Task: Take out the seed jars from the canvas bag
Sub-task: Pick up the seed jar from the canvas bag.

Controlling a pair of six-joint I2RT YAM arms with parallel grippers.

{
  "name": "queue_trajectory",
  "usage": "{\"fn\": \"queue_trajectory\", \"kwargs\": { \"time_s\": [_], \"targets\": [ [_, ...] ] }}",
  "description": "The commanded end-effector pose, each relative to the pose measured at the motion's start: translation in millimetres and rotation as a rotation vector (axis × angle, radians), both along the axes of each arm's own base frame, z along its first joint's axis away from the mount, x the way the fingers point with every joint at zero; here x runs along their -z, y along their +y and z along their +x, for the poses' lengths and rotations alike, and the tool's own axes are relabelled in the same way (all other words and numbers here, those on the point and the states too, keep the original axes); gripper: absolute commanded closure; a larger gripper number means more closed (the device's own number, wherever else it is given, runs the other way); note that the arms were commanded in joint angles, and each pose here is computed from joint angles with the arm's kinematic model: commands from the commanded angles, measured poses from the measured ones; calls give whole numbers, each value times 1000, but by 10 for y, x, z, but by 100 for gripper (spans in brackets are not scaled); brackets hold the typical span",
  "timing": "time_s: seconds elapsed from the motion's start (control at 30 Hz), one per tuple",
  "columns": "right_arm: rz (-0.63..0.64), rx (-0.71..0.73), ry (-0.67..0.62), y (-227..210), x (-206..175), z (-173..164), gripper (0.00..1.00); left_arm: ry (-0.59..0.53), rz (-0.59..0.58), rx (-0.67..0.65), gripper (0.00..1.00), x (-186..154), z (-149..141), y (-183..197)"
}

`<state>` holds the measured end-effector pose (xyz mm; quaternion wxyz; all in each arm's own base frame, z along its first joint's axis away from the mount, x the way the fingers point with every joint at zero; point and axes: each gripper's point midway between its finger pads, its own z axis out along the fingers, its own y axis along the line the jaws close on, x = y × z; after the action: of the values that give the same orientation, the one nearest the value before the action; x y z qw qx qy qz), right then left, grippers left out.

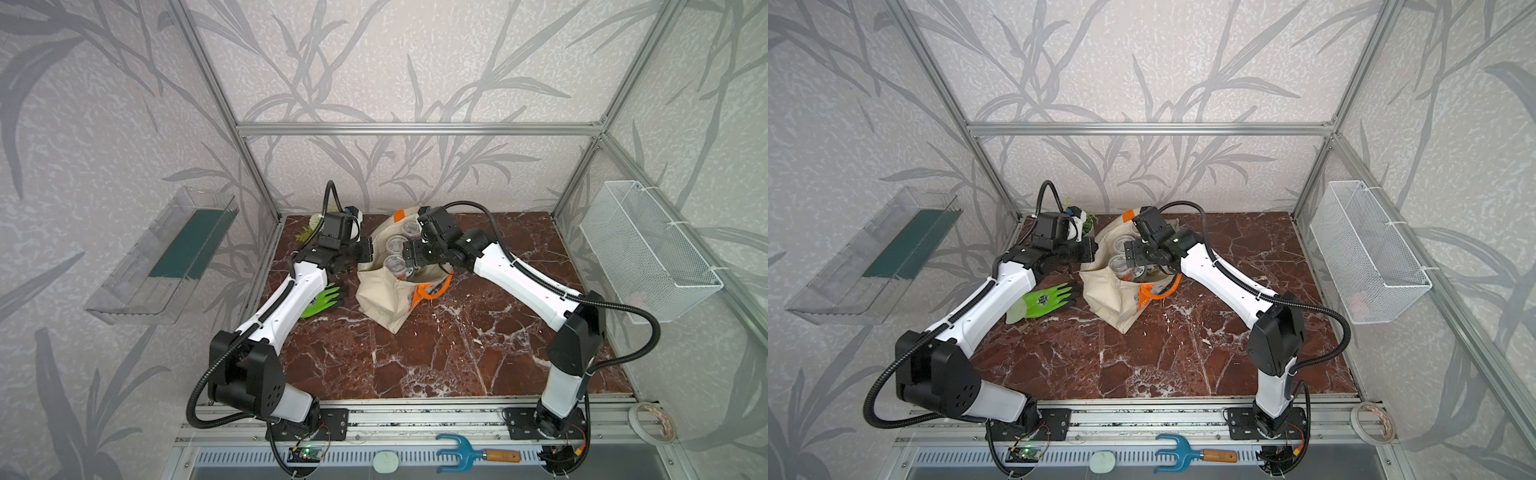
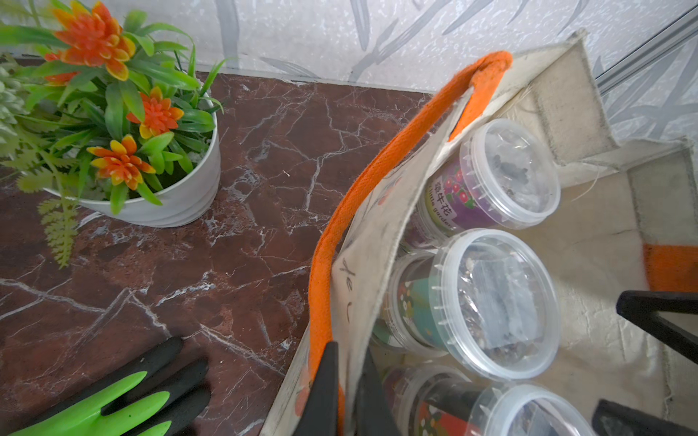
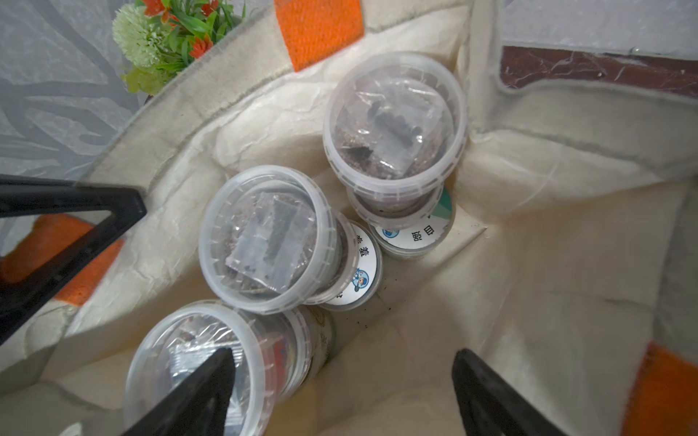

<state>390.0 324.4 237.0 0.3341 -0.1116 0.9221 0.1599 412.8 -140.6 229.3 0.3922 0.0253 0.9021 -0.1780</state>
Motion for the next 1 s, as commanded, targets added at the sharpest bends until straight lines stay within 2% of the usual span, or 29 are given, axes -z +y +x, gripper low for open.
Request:
{"fn": "queue_trajectory", "kwargs": {
  "time_s": [0.0, 0.37, 0.97],
  "targets": [
    [14, 56, -38, -14, -167, 95, 9, -14, 8, -14, 100, -39, -28, 31],
    [39, 141, -87, 68, -250, 394, 9, -13, 23, -24, 100, -8, -19, 57],
    [-61, 197, -132, 118, -135, 740, 14, -13, 16, -30, 100, -11, -17, 58]
  ]
}}
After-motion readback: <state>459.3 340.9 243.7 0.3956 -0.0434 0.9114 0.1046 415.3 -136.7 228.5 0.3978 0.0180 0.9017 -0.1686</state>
